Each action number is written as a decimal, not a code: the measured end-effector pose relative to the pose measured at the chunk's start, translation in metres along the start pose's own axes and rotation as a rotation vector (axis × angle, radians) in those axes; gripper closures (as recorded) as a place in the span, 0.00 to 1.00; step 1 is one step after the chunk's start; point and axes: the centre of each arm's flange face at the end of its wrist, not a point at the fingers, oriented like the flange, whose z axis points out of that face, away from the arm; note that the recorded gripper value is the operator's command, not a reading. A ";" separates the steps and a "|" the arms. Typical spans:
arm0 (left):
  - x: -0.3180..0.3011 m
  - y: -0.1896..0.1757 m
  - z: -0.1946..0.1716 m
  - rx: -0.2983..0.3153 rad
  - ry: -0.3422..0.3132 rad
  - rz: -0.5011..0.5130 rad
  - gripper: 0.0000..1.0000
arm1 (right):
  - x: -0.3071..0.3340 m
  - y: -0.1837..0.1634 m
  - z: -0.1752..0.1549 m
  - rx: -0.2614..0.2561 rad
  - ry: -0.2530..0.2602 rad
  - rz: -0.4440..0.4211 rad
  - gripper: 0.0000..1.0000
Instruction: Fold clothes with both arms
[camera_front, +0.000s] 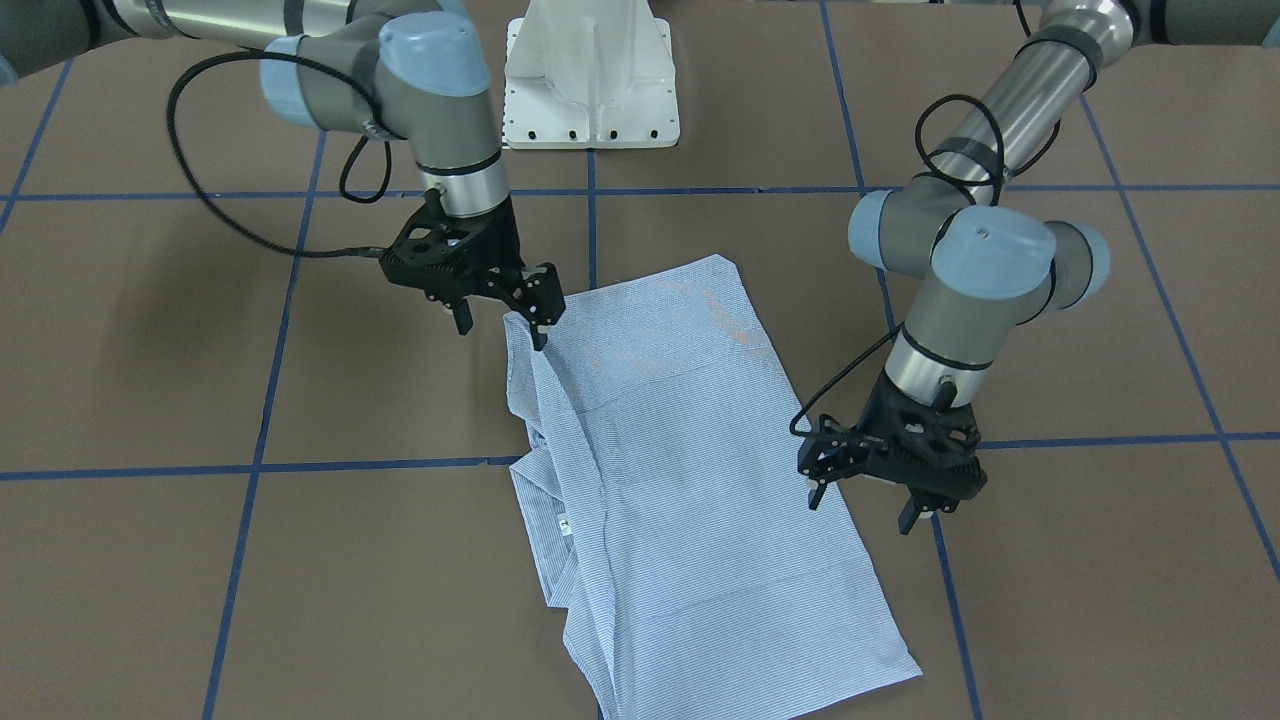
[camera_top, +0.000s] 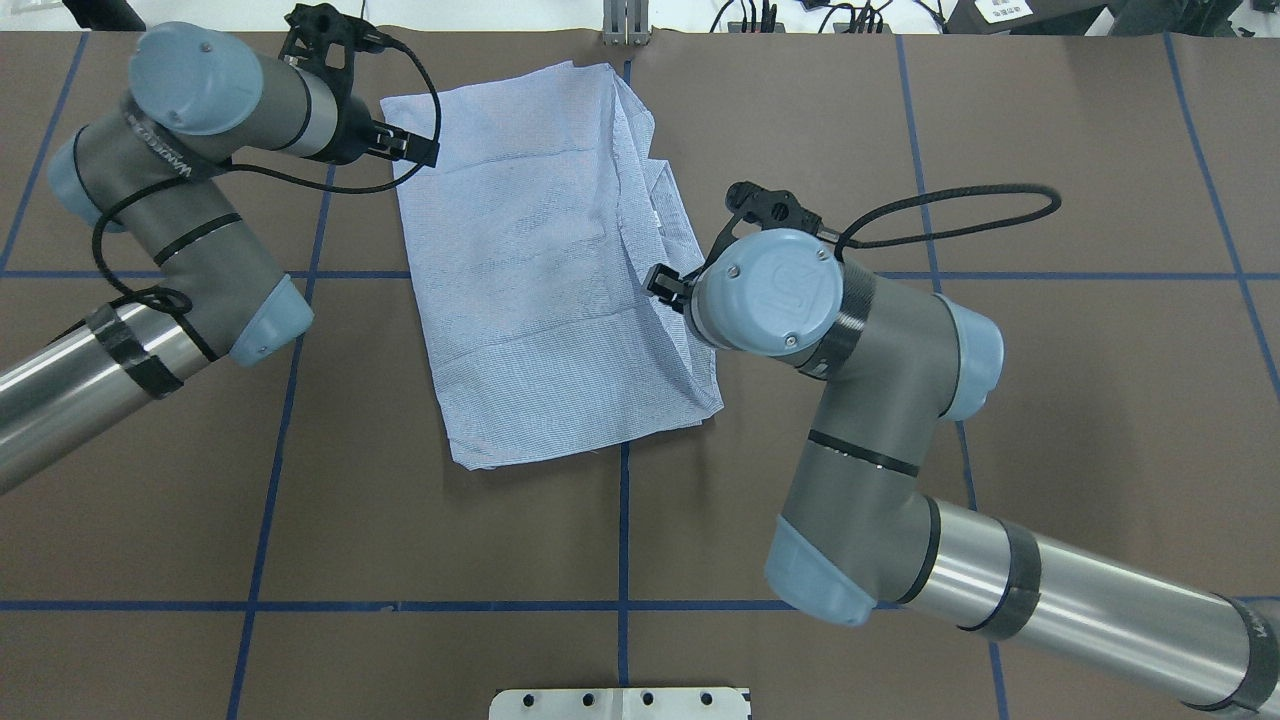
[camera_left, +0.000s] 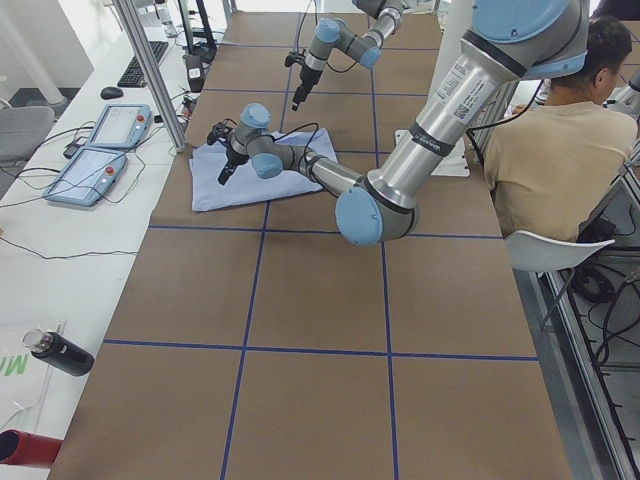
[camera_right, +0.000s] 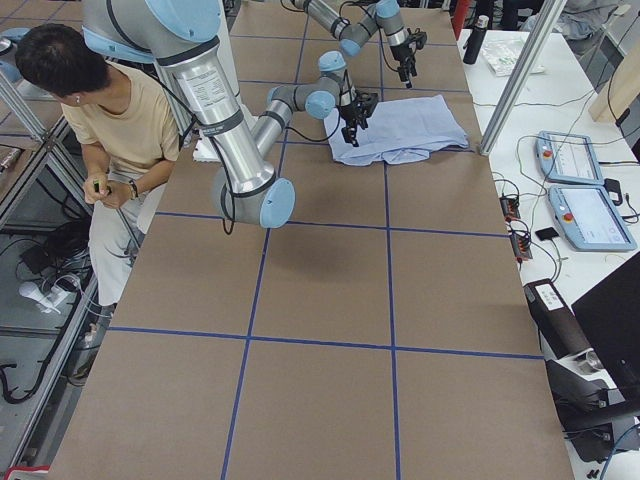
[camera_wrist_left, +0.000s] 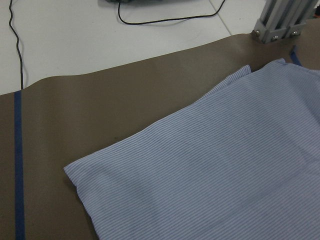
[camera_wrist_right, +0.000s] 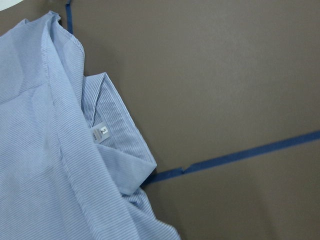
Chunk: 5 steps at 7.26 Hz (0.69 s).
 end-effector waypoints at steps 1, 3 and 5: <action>-0.003 0.011 -0.010 0.001 0.010 -0.009 0.00 | -0.002 0.026 0.002 0.001 0.024 0.075 0.20; -0.003 0.019 -0.015 -0.001 0.017 -0.020 0.00 | 0.003 0.066 0.014 0.010 0.045 0.128 0.25; -0.002 0.022 -0.014 -0.005 0.018 -0.022 0.00 | 0.008 0.090 0.029 0.028 0.062 0.143 0.34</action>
